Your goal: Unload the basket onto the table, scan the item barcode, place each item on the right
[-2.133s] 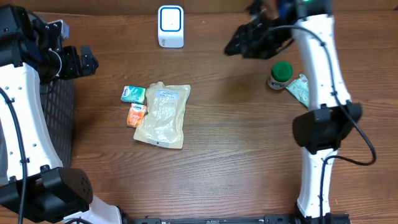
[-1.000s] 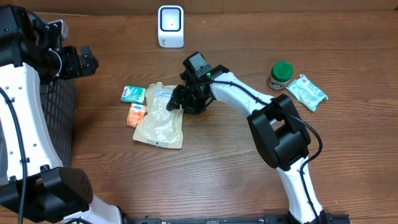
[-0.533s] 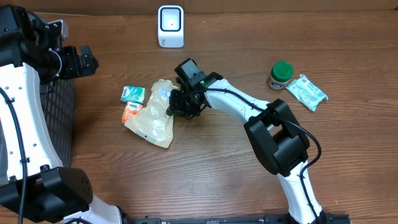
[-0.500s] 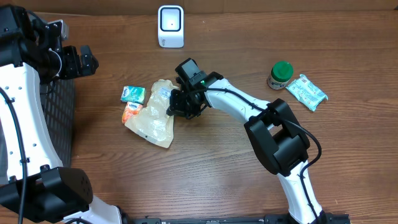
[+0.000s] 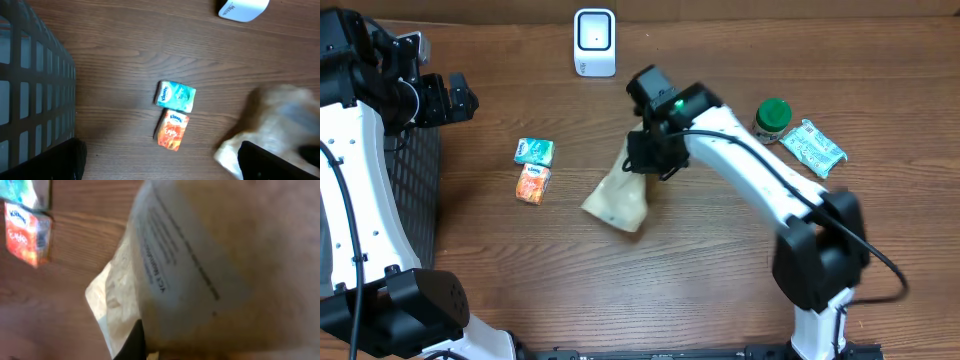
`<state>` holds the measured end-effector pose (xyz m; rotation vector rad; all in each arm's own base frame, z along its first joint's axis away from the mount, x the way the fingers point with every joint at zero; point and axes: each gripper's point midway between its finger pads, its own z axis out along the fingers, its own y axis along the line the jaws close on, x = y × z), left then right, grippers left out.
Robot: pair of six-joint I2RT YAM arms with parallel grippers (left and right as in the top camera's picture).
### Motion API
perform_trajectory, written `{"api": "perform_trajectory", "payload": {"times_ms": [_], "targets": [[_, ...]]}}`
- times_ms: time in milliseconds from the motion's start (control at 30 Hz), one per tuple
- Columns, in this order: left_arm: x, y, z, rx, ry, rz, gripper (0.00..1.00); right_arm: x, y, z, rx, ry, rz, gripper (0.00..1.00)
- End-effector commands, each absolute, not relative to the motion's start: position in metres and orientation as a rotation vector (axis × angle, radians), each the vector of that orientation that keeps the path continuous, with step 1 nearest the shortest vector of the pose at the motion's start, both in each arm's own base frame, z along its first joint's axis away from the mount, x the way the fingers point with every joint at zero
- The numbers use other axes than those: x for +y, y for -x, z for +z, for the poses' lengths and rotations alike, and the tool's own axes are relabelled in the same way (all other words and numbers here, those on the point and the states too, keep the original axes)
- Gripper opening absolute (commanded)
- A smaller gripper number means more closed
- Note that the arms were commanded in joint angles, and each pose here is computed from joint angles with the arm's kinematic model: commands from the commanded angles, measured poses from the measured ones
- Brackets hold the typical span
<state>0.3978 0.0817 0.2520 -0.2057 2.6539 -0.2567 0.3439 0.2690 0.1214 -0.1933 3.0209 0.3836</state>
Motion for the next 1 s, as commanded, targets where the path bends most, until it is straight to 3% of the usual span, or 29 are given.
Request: {"api": "perform_trajectory", "payload": {"times_ms": [0,233,467,733,967], "targets": [[0.081,-0.396,0.269,2.607,0.204,-0.250,0.99,0.230,-0.356,0.162,2.897,0.266,0.076,0.04],[0.081,-0.396,0.269,2.607,0.204,-0.250,1.00,0.162,-0.329,0.147,3.018,0.341,-0.458,0.04],[0.081,-0.396,0.269,2.607,0.204,-0.250,1.00,0.144,-0.328,0.103,3.071,0.477,-0.810,0.04],[0.081,-0.396,0.269,2.607,0.204,-0.250,1.00,0.172,-0.319,0.070,3.059,0.642,-0.881,0.06],[0.081,-0.396,0.269,2.607,0.204,-0.250,1.00,0.165,-0.337,0.102,2.879,0.636,-1.054,0.06]]}}
